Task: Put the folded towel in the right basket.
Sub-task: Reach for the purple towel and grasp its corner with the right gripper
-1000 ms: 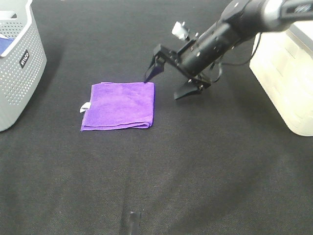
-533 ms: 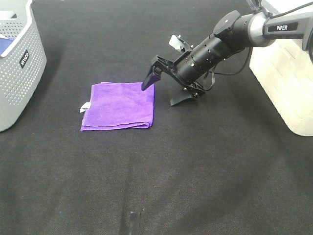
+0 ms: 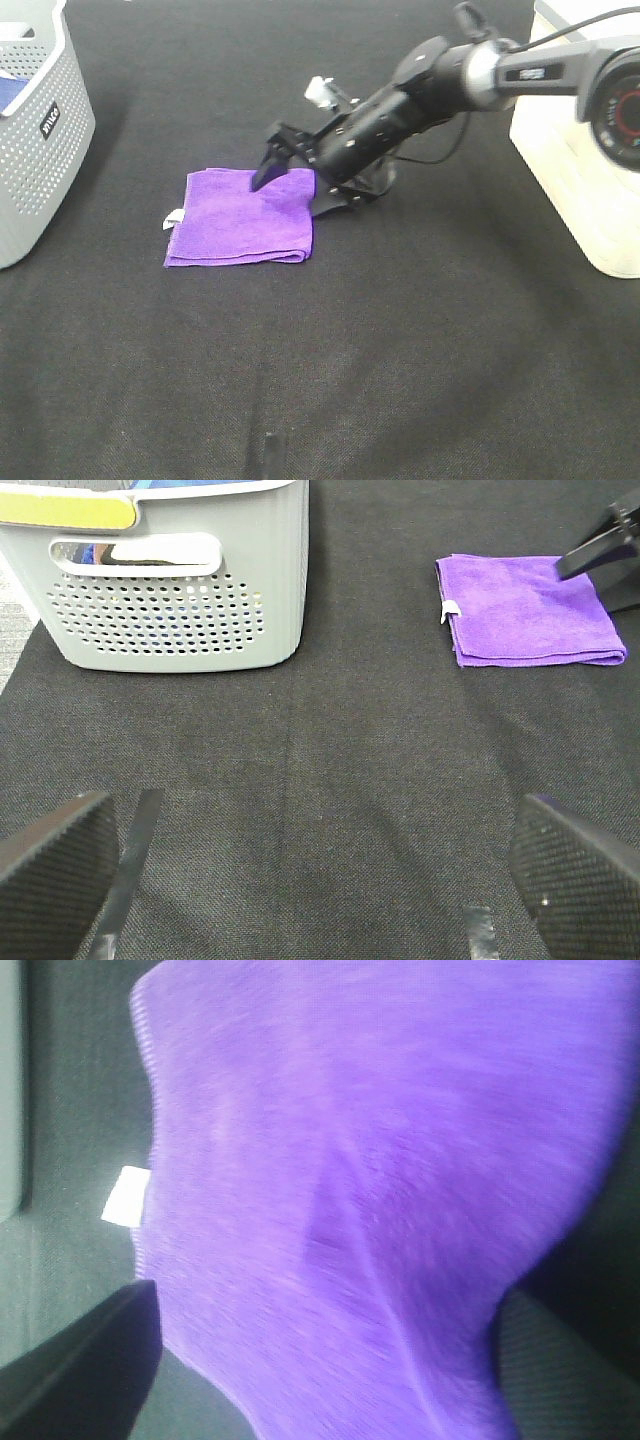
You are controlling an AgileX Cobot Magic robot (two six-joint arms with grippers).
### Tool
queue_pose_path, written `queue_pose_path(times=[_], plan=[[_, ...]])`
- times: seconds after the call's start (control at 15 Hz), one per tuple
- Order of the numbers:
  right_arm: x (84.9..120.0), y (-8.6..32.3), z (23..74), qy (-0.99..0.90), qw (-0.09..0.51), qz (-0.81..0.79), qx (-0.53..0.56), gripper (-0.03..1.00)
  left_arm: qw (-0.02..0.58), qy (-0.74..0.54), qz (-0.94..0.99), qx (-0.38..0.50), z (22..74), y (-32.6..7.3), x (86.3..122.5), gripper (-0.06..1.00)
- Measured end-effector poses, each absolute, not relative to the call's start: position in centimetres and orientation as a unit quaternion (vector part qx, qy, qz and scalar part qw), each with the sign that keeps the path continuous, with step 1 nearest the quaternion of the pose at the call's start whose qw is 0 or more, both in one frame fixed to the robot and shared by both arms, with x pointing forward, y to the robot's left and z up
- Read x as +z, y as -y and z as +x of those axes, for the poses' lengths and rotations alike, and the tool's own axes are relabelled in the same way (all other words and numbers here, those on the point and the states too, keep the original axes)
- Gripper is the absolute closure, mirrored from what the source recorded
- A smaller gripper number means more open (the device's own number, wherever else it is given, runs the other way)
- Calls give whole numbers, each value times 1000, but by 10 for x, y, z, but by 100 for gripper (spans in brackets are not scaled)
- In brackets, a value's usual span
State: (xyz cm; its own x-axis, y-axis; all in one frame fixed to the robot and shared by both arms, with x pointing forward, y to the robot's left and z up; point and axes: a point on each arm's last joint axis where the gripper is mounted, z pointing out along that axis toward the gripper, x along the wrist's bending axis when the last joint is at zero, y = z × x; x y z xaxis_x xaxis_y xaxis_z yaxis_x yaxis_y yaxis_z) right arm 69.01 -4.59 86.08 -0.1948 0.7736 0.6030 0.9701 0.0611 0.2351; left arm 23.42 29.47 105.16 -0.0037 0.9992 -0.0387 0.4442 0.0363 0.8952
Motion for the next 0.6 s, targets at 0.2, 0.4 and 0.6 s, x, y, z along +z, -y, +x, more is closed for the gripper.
queue_pose_path(times=[0.2,0.4,0.6], plan=[[859,33,686,717,147,-607,-311,22,384,-609,592,362,234,-295,1052,-5],[853,36,688,731,118,-600,-304,56,384,-609,592,362,234,-295,1052,-5],[850,38,689,736,109,-597,-300,82,384,-609,592,362,234,-295,1052,-5]])
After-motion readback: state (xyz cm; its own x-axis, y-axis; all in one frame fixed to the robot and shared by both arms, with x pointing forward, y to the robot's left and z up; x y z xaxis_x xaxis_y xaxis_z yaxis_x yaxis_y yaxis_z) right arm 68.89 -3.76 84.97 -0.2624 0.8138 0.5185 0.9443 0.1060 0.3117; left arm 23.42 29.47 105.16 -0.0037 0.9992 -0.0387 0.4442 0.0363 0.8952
